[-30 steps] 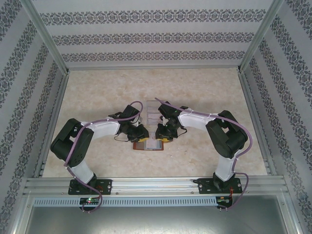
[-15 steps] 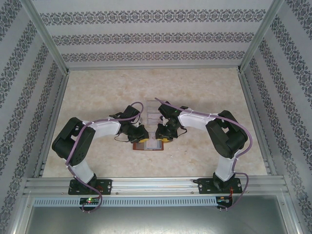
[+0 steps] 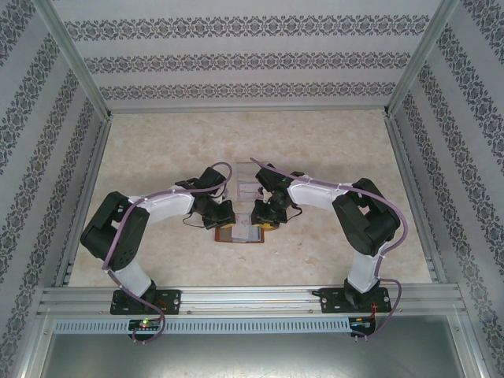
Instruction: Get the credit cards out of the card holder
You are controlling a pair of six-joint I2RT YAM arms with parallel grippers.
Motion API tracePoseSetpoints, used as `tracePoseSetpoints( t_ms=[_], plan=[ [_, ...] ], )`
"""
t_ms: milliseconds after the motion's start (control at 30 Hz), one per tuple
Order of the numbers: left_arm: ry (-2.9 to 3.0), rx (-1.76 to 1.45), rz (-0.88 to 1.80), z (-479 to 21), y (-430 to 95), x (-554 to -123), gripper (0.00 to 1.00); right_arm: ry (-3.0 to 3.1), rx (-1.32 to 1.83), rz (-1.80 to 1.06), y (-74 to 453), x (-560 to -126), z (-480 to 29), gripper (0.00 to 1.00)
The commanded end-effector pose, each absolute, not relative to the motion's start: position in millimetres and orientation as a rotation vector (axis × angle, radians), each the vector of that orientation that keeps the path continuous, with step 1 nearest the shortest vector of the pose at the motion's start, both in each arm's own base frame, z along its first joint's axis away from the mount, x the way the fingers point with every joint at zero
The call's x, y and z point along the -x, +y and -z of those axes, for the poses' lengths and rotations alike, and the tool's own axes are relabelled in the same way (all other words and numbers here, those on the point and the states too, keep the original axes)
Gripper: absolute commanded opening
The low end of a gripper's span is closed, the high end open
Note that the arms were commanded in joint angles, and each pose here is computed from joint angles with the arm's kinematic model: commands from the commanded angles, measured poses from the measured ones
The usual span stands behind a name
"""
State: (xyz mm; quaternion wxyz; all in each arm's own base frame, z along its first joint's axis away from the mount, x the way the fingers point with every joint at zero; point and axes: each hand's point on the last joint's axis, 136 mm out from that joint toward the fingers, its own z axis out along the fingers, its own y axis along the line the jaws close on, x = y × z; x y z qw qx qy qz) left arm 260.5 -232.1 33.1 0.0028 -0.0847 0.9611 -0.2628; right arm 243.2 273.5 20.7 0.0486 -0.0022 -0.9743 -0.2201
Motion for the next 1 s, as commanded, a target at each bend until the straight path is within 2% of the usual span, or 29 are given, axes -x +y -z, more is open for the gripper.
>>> tracePoseSetpoints(
  t_ms=[0, 600, 967],
  plan=[
    [3.056, 0.244, 0.622, -36.4, -206.4, -255.3, 0.08, -2.957, 0.034, 0.530, 254.1, -233.7, -2.2, 0.31],
    [3.054, 0.231, 0.479, -51.6, -189.2, -254.4, 0.07, -2.951, 0.018, 0.534, 257.6, -236.1, -2.6, 0.31],
    [3.053, 0.205, 0.567, -54.0, -201.3, -257.3, 0.08, -2.957, 0.022, 0.536, 257.2, -236.9, -5.2, 0.31]
  ],
)
